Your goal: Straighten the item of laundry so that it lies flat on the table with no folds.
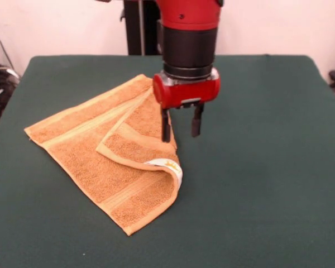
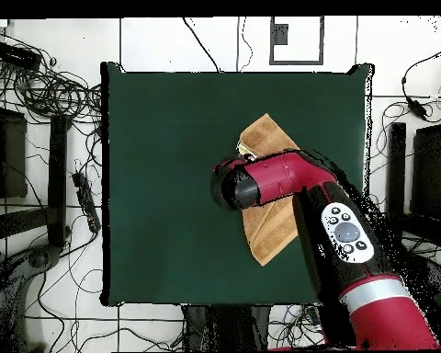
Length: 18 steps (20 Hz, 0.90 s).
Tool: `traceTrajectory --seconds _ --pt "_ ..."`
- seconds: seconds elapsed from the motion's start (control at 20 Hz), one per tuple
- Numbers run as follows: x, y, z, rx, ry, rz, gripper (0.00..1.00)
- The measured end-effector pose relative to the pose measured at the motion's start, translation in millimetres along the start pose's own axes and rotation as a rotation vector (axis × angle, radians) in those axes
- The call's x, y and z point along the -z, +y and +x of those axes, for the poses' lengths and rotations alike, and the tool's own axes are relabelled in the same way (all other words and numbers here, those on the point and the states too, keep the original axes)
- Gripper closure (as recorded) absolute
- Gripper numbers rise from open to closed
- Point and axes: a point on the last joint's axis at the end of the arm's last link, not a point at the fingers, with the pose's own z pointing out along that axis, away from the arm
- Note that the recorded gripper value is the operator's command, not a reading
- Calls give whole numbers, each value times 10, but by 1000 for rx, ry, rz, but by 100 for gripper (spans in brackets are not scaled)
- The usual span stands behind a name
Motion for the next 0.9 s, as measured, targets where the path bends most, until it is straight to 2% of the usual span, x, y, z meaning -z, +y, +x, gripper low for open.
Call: traceTrajectory --seconds 0.25,0.5,0.7,0.9 --pt "-17 -270 33 -1 -11 28 0" --pt "-9 -468 51 -25 -6 34 0" --pt "-37 -626 84 -33 25 36 0" --pt "-136 -705 145 -2 70 26 0"
